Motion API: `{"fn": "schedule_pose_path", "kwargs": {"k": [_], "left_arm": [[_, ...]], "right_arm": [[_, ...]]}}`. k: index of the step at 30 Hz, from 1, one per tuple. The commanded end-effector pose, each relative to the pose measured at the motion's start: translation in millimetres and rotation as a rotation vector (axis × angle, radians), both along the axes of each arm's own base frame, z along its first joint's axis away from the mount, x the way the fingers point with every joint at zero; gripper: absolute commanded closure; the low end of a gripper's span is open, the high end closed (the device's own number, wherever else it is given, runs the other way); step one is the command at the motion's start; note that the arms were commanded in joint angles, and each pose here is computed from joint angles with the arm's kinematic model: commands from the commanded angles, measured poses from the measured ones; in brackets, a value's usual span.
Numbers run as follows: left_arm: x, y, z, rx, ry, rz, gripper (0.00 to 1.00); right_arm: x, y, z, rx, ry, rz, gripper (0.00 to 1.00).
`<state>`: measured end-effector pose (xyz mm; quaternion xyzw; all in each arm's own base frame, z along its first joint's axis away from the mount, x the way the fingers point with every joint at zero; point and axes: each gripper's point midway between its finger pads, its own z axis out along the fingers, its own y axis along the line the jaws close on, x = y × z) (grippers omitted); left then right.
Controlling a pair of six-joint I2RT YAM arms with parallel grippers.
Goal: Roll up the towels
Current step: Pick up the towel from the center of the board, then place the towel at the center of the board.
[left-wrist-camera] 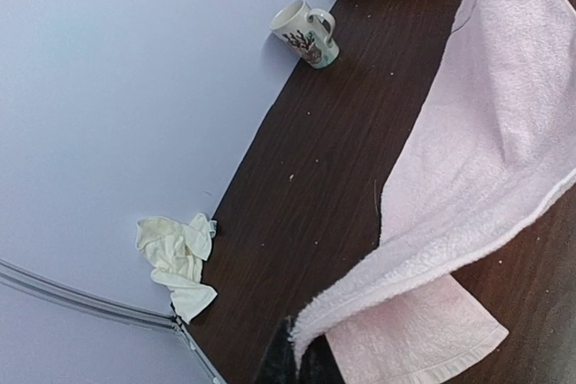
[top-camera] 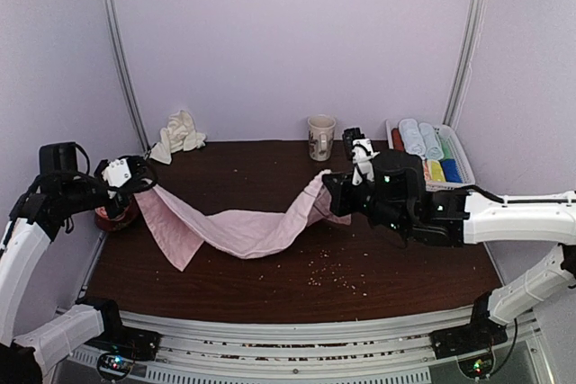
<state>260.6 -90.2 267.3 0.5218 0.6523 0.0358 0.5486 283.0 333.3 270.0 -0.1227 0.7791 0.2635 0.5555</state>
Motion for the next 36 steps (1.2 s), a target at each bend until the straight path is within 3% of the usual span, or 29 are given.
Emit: {"fn": "schedule_pose_path", "kwargs": {"k": [1,8,14,16,18,19,22,31,36], "left_arm": [[-4.0,-7.5,-2.5,0.016,-0.047,-0.076,1.0],[-1.4,-8.8,-57.2,0.083,-0.042,-0.126,1.0],[8.1,-2.3,-86.5,0.11,-0.019,-0.091,1.0],[11.6,0.3,-91.7,0.111,-0.012,-0.071,1.0],[12.8,0.7,-95.3,0.098,0.001,-0.062,1.0],[12.7,0.2,-96.8,0.09,0.008,-0.062,1.0],[11.3,-0.8,-99.8,0.071,0.018,-0.058,1.0],[0.1,-10.2,-99.9,-0.02,0.041,-0.081,1.0],[-2.1,-11.1,-102.6,-0.022,0.054,-0.088,1.0]], "right_arm": [[-11.6,-34.8,-36.3,-0.145,0.044,-0.152,1.0],[7.5,-25.4,-92.9,-0.377,0.079,-0.231,1.0],[22.3,-4.3,-132.7,-0.625,0.119,-0.182,1.0],[24.6,-0.5,-136.6,-0.664,0.141,-0.139,0.86],[22.8,4.1,-135.5,-0.685,0.159,-0.065,0.59],[20.6,6.6,-132.4,-0.693,0.164,-0.02,0.49],[7.1,9.9,-119.2,-0.741,0.139,0.125,0.29],[-5.4,-19.8,-76.2,-1.004,-0.154,0.293,0.12],[-20.7,-13.6,-70.5,-1.139,-0.394,0.502,0.05]]}}
